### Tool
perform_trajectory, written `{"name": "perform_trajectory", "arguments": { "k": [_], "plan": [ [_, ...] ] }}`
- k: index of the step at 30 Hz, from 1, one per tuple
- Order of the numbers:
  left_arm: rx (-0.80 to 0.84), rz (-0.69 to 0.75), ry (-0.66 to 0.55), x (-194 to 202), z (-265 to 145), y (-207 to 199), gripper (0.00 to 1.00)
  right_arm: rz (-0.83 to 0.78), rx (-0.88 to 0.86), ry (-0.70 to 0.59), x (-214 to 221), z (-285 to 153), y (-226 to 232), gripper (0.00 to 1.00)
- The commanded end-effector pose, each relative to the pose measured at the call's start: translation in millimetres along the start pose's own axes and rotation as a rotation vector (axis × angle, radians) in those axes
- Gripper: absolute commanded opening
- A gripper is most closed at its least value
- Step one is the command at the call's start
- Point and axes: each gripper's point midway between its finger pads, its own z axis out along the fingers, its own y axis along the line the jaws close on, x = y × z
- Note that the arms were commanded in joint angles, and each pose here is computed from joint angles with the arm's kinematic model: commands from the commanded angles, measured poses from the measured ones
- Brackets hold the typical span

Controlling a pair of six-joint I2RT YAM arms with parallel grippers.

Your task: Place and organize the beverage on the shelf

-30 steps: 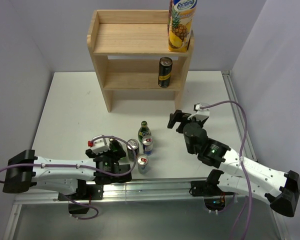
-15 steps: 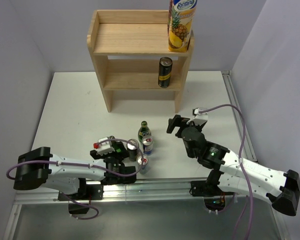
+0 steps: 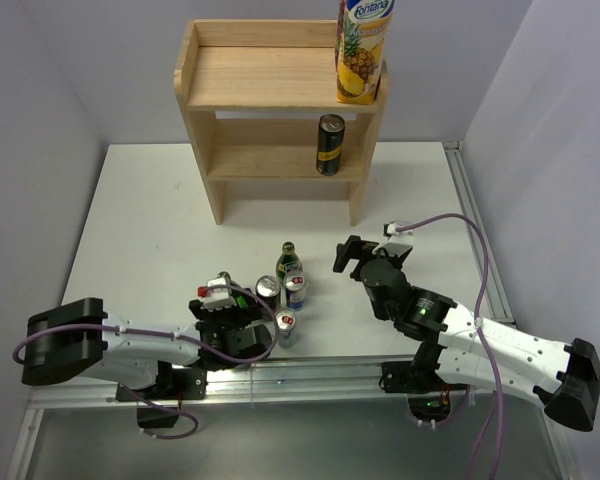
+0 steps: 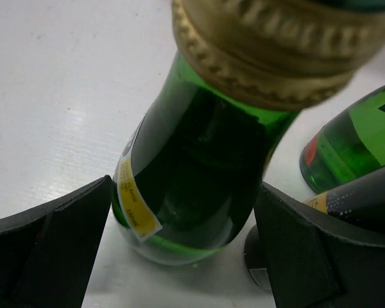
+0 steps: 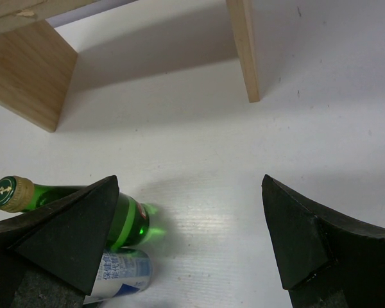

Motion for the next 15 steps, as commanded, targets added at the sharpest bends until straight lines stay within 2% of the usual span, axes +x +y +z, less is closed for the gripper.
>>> {"name": "perform_trajectory", "arguments": {
  "k": [1,15],
  "plan": [
    [0.039,-0.038,0.003,0,7,-20,0.97,0.036,-0.005,-0.018,-3,-1,2,1.0],
    [0.016,0.033,0.014,15,43,-17,0.96,0.03,-0.009,-0.011,1,0,3,1.0]
  ]
}}
